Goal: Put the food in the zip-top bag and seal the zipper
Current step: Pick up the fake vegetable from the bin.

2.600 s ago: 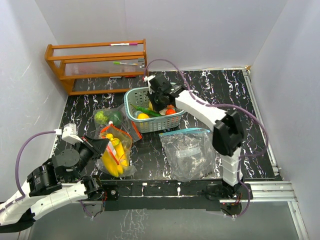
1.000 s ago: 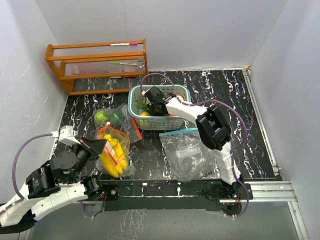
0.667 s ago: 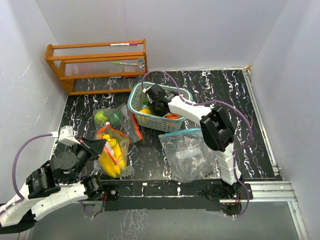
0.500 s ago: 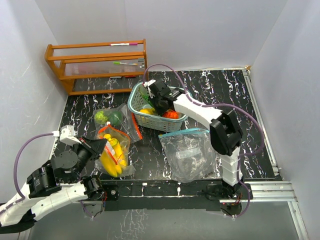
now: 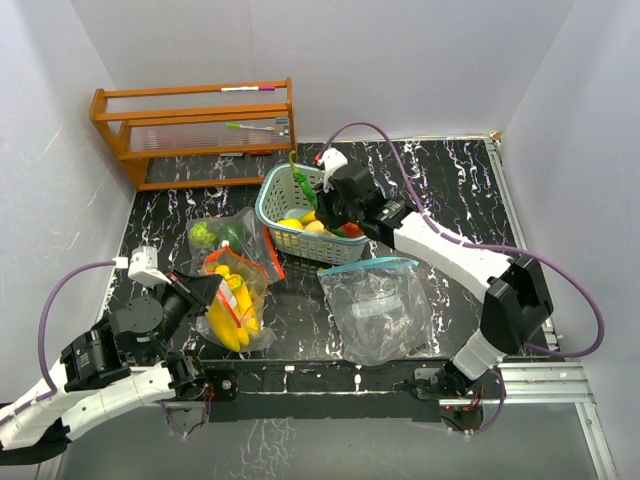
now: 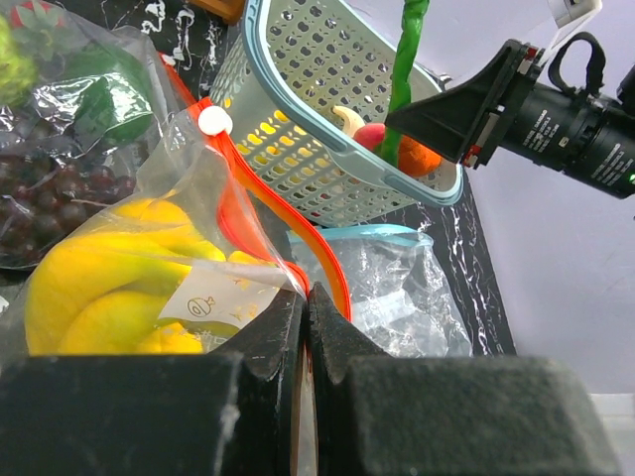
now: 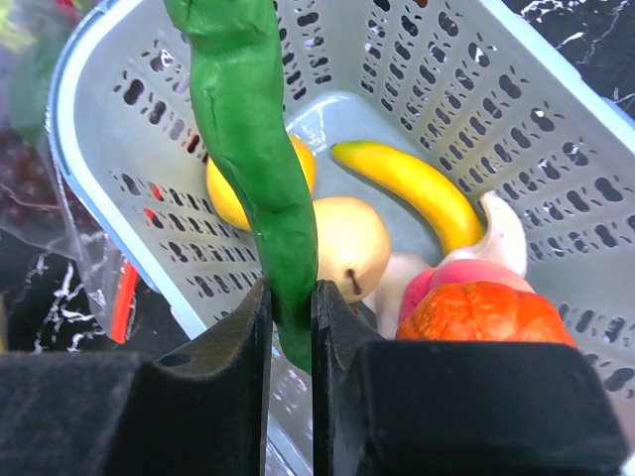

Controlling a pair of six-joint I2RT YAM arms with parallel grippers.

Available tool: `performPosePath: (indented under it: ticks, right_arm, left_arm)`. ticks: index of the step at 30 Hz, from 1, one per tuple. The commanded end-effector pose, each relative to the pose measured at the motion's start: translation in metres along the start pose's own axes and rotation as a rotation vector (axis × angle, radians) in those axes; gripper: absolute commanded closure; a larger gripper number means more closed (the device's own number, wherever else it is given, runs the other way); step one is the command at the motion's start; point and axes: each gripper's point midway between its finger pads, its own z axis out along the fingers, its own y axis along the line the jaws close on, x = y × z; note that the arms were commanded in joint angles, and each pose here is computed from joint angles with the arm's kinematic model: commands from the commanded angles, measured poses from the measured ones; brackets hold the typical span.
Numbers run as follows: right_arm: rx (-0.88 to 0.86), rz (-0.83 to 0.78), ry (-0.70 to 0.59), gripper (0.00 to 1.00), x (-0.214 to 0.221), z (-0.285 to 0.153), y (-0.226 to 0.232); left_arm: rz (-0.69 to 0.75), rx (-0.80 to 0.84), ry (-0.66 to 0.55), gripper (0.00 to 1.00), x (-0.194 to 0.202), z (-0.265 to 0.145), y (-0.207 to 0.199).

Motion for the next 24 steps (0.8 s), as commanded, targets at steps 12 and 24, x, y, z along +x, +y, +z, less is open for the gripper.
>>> performPosePath:
  ticks: [12, 24]
  right_arm:
    - [-0.089, 0.184, -0.615, 0.92, -0.096, -0.046, 0.008]
    - [-0.179, 0.257, -0.829, 0.92, -0.141, -0.092, 0.019]
  left_arm:
    - [-0.017, 0.033, -0.014, 1.0, -0.001, 0.003, -0.008]
    - [-0.023, 0.023, -0.001, 1.0, 0.009, 0.007, -0.003]
